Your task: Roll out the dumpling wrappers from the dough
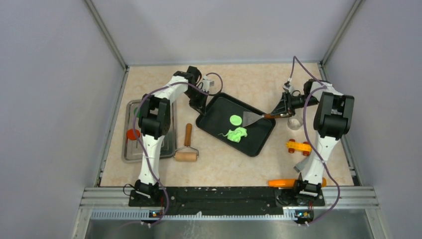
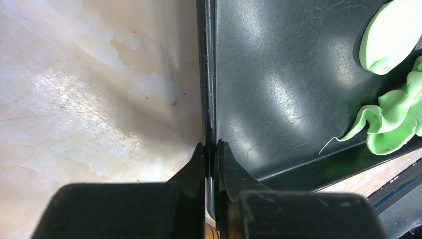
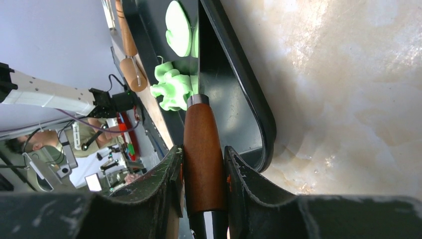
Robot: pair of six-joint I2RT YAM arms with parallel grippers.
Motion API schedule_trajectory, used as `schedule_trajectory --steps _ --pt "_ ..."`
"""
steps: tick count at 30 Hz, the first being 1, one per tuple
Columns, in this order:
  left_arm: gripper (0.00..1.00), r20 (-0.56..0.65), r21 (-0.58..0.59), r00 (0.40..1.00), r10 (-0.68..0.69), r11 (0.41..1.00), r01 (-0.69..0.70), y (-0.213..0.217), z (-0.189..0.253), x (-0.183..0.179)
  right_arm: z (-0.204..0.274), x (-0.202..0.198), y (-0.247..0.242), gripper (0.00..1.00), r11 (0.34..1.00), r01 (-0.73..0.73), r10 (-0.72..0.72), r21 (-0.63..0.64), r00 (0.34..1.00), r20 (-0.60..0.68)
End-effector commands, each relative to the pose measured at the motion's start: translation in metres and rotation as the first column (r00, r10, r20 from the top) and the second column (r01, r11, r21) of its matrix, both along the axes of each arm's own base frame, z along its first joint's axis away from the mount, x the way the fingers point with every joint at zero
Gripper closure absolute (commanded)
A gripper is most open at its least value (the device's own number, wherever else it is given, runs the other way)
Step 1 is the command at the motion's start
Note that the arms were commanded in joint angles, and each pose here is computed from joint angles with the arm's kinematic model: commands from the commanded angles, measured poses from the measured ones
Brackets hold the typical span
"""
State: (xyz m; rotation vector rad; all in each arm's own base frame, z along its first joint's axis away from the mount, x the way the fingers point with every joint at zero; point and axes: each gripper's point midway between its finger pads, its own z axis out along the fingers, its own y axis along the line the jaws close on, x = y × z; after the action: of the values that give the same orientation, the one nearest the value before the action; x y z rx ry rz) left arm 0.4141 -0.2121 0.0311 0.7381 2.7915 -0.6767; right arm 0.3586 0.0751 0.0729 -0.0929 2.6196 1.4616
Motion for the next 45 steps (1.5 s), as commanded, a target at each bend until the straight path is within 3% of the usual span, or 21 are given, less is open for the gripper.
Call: schedule_trajectory --steps 1,45 --pt "1.00 0.023 -0.031 0.999 -0.041 0.999 0.042 -0.010 0.002 0.004 -0.021 0.005 -0.007 1.00 0.994 -0.066 0.071 -0.091 0.997 0.044" --pt "1.00 0.008 -0.060 0.997 -0.073 0.996 0.073 -0.013 -0.005 0.003 -0.042 -0.002 0.004 1.00 0.993 -0.101 0.100 0.057 0.995 0.017"
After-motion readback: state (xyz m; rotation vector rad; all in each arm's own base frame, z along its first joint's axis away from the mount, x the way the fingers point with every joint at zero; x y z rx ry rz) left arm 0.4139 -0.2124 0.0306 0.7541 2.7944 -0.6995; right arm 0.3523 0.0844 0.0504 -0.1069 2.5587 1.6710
